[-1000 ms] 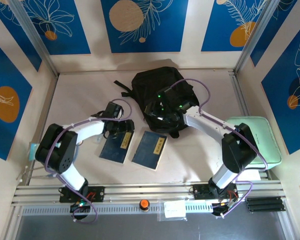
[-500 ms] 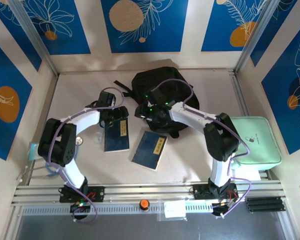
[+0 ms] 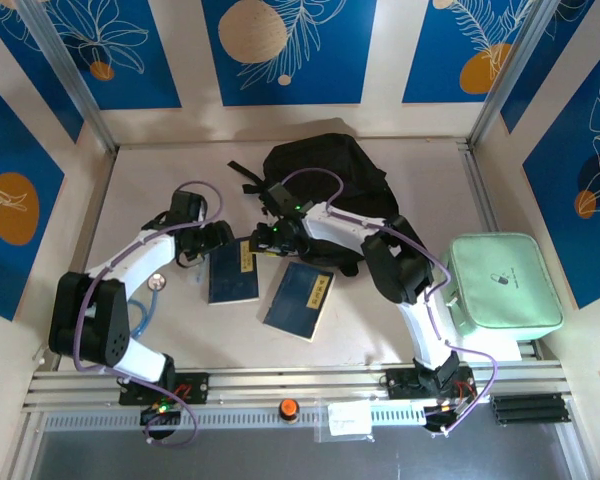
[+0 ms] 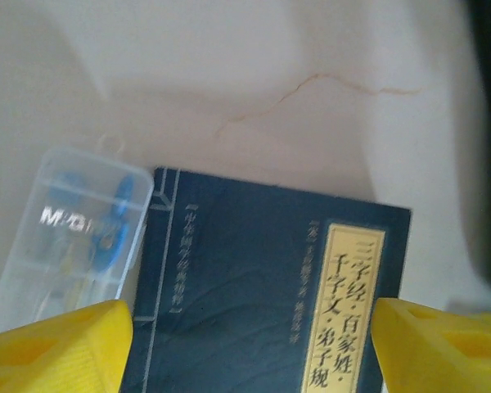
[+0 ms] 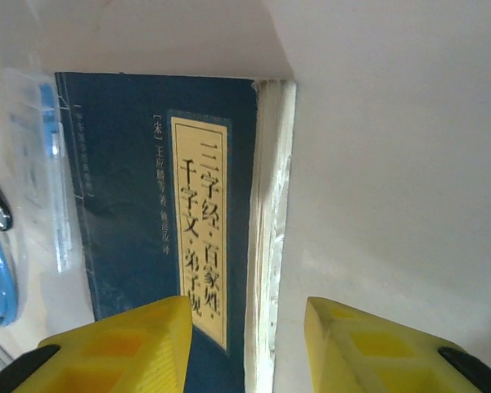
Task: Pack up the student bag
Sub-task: Move the book to the center of the table.
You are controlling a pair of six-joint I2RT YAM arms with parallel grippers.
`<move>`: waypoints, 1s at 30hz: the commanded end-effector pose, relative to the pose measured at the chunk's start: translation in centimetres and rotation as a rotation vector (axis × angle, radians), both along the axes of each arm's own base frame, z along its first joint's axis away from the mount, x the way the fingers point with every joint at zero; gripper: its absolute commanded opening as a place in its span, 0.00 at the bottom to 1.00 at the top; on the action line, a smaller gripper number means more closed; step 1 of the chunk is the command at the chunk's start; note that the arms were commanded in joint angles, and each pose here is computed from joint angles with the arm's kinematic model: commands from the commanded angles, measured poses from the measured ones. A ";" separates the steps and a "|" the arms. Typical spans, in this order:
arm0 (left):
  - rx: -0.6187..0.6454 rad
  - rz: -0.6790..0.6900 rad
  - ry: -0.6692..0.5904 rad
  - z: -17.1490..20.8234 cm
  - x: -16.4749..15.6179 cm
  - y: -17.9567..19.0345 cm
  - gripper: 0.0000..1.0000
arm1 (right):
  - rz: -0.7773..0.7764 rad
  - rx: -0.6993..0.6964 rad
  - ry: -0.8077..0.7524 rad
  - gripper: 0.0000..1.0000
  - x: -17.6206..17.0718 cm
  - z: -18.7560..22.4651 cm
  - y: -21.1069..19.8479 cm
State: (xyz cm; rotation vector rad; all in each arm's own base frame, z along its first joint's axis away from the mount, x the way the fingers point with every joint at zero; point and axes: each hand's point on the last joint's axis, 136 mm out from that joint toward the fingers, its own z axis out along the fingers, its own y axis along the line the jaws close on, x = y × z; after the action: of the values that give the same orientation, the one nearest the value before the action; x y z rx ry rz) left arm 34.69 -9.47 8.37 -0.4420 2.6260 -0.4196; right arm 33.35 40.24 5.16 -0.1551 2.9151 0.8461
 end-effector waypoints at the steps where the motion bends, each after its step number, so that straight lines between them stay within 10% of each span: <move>1: 0.028 -0.007 0.012 0.1 -1.1 0.9 0.75 | 0.068 -0.019 0.056 0.38 -1.4 -0.5 0.8; 20: 0.014 -0.165 0.084 -1.1 -2.1 -0.6 0.71 | 0.064 -0.304 0.083 0.13 0.0 -5.2 -4.1; 30: -0.088 -0.196 0.174 -3.2 -3.1 -2.4 0.47 | 0.078 -0.237 0.063 0.14 0.6 -4.2 -3.6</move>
State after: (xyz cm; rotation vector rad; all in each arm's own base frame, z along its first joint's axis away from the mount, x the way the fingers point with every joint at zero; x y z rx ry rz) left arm 31.90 -11.26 5.30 -0.2571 2.8118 -0.5179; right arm 34.64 38.22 2.63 -0.2666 3.0229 0.6209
